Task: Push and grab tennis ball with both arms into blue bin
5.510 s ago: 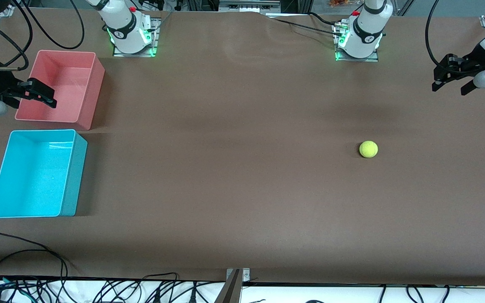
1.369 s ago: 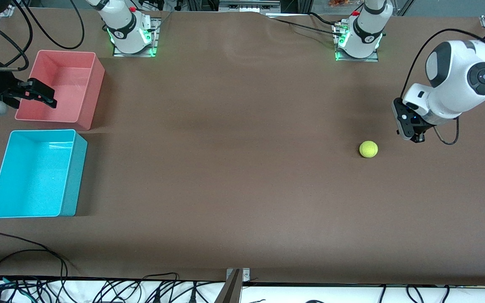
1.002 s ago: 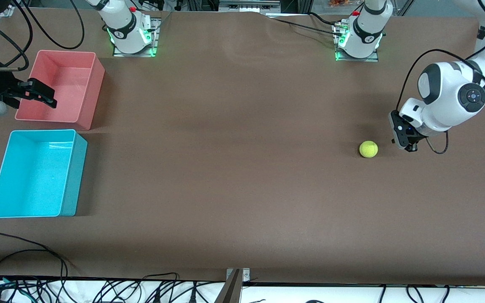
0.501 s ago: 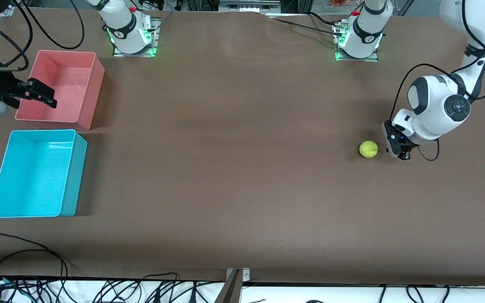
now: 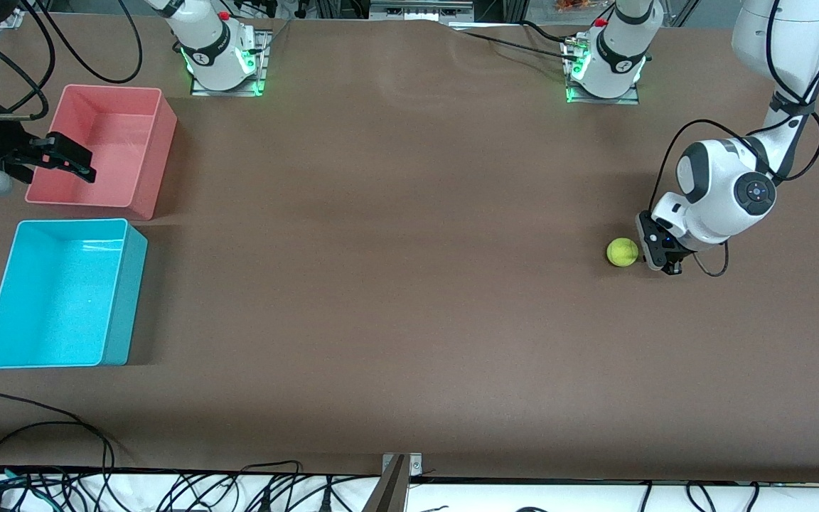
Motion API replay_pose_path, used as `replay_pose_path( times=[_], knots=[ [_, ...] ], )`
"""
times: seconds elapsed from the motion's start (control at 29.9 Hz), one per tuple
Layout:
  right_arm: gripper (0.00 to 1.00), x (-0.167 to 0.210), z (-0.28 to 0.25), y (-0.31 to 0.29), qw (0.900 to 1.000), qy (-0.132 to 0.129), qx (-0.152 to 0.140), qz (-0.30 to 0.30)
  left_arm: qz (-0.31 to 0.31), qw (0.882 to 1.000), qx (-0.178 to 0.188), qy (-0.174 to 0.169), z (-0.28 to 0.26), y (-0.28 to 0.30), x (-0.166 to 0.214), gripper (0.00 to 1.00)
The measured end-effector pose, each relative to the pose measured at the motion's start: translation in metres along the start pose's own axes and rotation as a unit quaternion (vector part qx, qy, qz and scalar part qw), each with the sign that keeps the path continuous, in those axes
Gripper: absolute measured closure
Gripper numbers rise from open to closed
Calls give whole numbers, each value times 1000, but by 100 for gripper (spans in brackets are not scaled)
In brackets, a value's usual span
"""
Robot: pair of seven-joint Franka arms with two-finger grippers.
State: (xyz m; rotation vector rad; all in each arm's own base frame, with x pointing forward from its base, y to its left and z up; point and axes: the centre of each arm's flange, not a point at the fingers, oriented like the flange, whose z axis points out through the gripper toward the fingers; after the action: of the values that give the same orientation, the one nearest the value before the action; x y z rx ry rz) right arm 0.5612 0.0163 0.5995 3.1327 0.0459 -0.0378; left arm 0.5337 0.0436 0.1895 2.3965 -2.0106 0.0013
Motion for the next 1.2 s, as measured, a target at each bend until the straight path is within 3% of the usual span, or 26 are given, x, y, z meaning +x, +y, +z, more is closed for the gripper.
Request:
replay_pose_path(
  times=[0.23,0.5,0.97,1.2],
  knots=[
    [0,0,0,0,1000,0,0,0,-3,1000,3,10,6,1,10,99],
    [0,0,0,0,1000,0,0,0,-13,999,9,40,16,5,47,99],
    [0,0,0,0,1000,0,0,0,-130,988,-17,84,13,43,197,99],
    [0,0,1,-1,1000,-1,0,-1,-147,986,-16,83,12,42,197,99]
  ],
)
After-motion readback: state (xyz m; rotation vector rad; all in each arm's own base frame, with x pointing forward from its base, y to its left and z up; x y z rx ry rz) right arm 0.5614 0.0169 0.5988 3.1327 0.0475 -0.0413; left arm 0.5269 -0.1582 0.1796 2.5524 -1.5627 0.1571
